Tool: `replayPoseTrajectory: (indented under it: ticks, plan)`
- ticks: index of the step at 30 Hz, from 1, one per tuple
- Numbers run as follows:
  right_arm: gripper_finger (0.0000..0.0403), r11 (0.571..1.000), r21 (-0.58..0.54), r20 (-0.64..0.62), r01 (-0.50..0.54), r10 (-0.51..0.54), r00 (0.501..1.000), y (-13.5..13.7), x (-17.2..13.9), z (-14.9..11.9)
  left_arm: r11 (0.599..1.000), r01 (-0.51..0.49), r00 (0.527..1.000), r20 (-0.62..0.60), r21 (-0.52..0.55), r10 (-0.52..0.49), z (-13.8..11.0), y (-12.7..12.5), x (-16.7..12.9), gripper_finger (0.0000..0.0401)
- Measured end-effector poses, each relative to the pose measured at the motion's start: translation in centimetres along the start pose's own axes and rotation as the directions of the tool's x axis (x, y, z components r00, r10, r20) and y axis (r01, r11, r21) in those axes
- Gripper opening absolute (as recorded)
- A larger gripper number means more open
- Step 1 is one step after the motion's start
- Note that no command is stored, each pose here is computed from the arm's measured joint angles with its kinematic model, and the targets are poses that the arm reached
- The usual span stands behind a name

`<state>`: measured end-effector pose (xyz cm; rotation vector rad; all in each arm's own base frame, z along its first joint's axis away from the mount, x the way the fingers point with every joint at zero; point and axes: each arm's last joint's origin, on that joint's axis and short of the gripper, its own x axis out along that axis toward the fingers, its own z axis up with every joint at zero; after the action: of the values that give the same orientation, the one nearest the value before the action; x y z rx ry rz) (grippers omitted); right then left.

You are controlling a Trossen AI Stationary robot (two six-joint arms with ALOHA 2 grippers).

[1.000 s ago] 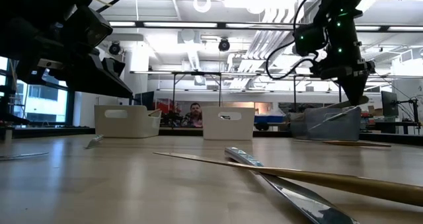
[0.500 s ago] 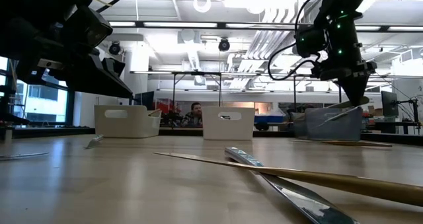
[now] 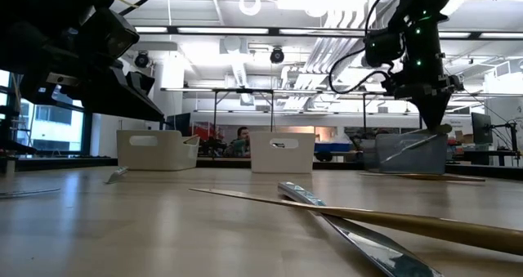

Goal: Sort silverware by color (type)
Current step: Put the top green table knife into the black bin, then adjust the green table knives in the bin

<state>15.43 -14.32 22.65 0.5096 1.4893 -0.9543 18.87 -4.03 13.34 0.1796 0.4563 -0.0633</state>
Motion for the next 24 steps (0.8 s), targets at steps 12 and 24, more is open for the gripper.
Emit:
replayPoseTrajectory:
  ticks: [12,24]
  plan:
    - [0.0016,0.997,0.021,0.084,-0.071,0.069,0.994,-0.4,-2.6,-0.9,1.0,0.0,1.0,0.0,0.0,0.0,0.0,0.0,0.0,0.0]
    - [0.0117,0.977,-0.125,0.287,-0.174,0.204,0.936,1.1,-2.8,1.0,1.0,0.0,1.0,-0.001,0.0,0.0,0.0,0.0,0.0,0.0]
